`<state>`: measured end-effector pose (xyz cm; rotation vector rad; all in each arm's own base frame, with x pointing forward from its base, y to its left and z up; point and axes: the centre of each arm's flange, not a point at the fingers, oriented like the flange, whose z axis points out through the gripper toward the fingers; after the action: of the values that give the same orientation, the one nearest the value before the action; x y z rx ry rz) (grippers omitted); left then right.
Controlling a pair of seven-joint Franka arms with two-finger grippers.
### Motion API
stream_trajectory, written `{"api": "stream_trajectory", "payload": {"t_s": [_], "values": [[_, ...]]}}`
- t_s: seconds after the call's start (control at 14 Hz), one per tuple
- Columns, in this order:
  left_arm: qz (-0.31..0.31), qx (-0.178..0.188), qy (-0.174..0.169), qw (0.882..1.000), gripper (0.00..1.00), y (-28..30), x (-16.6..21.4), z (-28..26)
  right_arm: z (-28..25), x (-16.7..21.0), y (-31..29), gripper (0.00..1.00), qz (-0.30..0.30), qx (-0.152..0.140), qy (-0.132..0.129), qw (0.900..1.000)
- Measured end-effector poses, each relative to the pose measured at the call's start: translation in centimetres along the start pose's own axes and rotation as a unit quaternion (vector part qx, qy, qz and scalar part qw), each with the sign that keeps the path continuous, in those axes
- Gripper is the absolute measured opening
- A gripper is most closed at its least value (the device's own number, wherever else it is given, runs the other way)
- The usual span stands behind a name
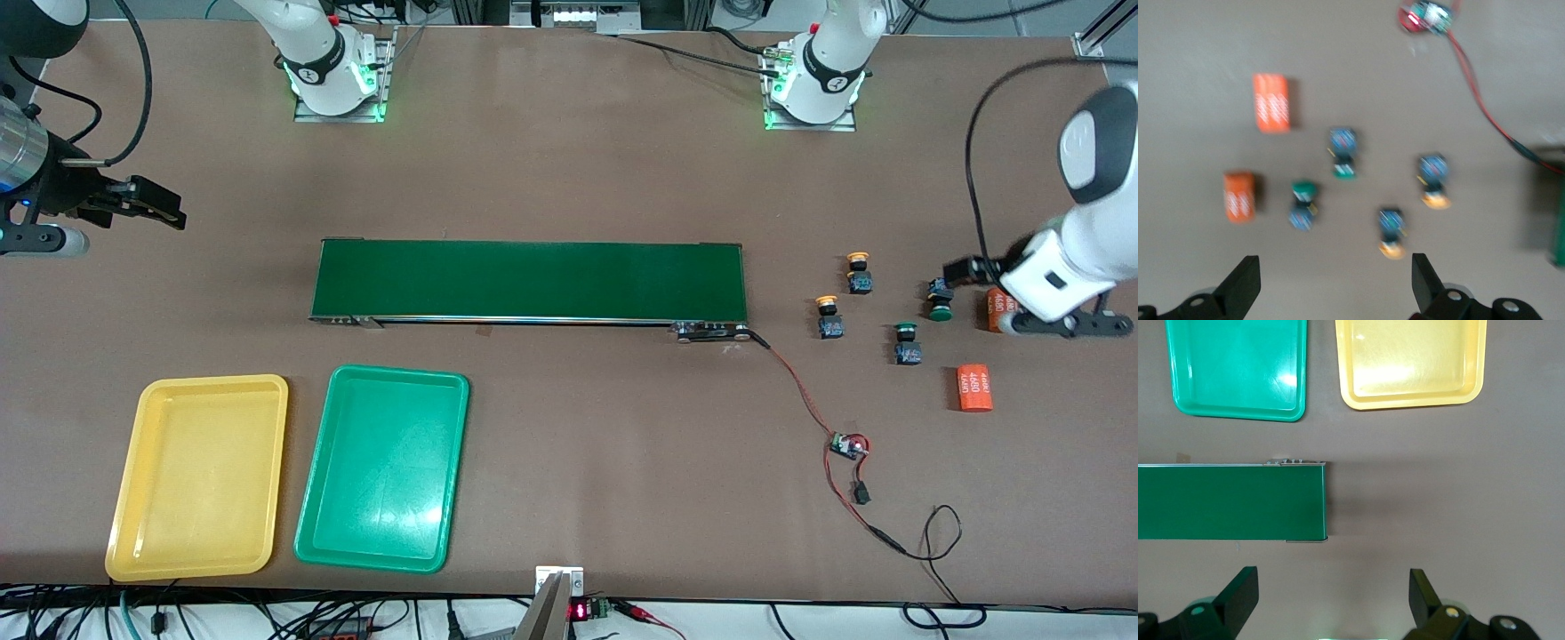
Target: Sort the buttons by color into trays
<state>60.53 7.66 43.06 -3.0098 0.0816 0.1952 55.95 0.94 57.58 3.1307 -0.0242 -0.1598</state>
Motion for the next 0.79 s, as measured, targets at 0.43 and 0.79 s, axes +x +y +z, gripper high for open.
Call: {"api": "stream_trajectory", "payload": {"t_s": [0.43,0.79], "values": [[0.047,0.009,0.098,0.994,1.00,-7.1,5.5,12.7,0.0,0.0,0.0,1.00,0.000,0.000,0.000,1.000],[0.073,0.018,0.158,0.985,1.00,-10.2,6.8,22.4,0.2,0.1,0.0,1.00,0.000,0.000,-0.002,1.000]]}}
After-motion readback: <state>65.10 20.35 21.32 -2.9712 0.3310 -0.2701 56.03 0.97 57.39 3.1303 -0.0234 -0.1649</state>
